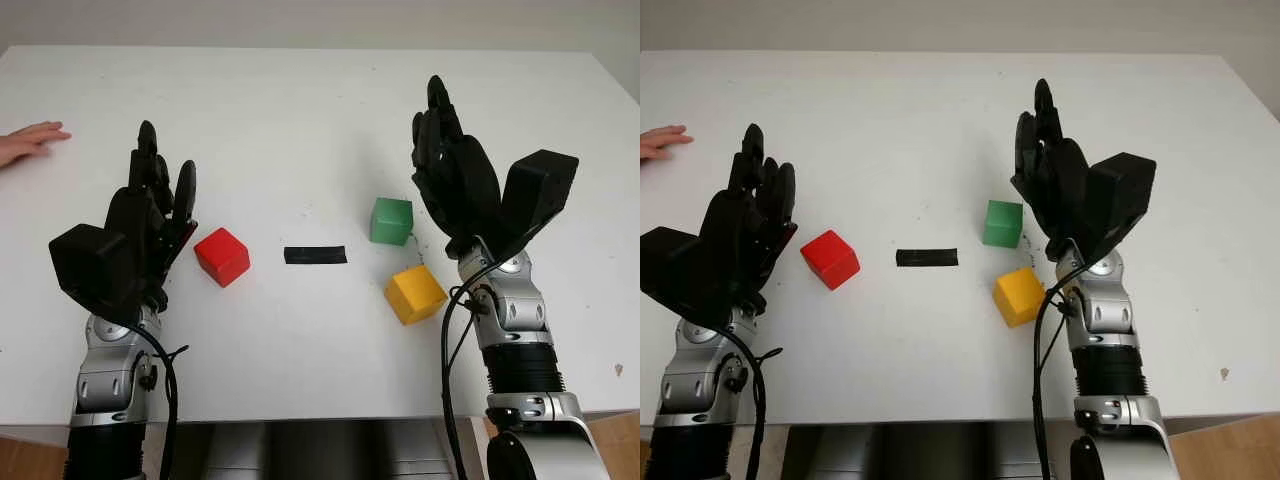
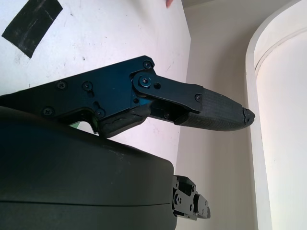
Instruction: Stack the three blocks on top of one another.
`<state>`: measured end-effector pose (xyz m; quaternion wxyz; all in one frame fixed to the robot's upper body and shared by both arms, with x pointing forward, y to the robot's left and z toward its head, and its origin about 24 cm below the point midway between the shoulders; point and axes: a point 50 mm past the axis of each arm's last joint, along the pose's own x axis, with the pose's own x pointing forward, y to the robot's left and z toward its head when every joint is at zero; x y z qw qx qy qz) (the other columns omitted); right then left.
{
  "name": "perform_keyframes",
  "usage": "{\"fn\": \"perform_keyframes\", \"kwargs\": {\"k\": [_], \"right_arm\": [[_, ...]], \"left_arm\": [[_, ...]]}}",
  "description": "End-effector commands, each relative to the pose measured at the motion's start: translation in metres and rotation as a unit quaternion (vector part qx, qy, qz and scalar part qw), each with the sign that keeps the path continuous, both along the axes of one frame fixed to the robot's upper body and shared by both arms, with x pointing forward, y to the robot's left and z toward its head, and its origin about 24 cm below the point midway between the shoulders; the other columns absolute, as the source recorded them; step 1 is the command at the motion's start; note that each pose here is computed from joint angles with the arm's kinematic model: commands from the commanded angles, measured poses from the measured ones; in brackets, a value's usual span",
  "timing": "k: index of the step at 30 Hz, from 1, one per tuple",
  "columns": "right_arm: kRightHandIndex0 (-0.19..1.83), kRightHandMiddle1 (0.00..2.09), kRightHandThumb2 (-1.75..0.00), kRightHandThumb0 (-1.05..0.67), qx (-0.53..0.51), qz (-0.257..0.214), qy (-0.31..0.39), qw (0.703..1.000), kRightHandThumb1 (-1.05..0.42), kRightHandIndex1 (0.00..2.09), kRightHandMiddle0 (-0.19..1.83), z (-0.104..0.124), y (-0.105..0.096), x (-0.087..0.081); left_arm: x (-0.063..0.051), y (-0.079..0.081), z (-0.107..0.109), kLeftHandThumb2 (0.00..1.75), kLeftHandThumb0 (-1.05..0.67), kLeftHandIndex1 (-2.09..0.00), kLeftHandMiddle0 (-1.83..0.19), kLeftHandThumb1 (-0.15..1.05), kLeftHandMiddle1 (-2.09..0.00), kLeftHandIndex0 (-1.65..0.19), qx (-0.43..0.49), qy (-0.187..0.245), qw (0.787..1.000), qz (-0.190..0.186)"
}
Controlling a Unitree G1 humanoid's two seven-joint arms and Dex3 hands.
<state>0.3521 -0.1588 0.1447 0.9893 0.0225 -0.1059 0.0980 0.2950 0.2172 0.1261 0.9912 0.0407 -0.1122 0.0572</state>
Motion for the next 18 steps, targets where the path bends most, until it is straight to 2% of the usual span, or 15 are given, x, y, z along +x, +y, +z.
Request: {"fn": "perform_keyframes", "kwargs": {"k": [1, 12, 18], "right_arm": [[-0.19, 0.0, -0.7, -0.77, 0.0, -0.001, -0.011, 1.0, -1.05, 0.0, -0.19, 0.0058, -0.0013, 0.0004], [-0.19, 0.0, -0.7, -0.76, -0.004, -0.005, -0.008, 1.0, -1.05, 0.0, -0.19, 0.0044, -0.003, 0.002], [-0.19, 0.0, -0.72, -0.77, -0.012, 0.001, -0.015, 1.0, -1.05, 0.0, -0.19, 0.0088, -0.0047, 0.0013]], "left_arm": [[-0.001, 0.0013, 0.0041, 0.52, -0.64, -0.05, 0.17, 1.05, -0.05, 0.13, 0.007, -0.011, 1.0, 0.001], [0.0043, -0.0013, 0.0025, 0.51, -0.64, -0.05, 0.17, 1.05, -0.05, 0.13, 0.003, -0.005, 1.0, -0.001], [0.0021, 0.004, 0.0107, 0.51, -0.65, -0.06, 0.16, 1.05, -0.06, 0.12, 0.017, -0.014, 1.0, -0.006]]}}
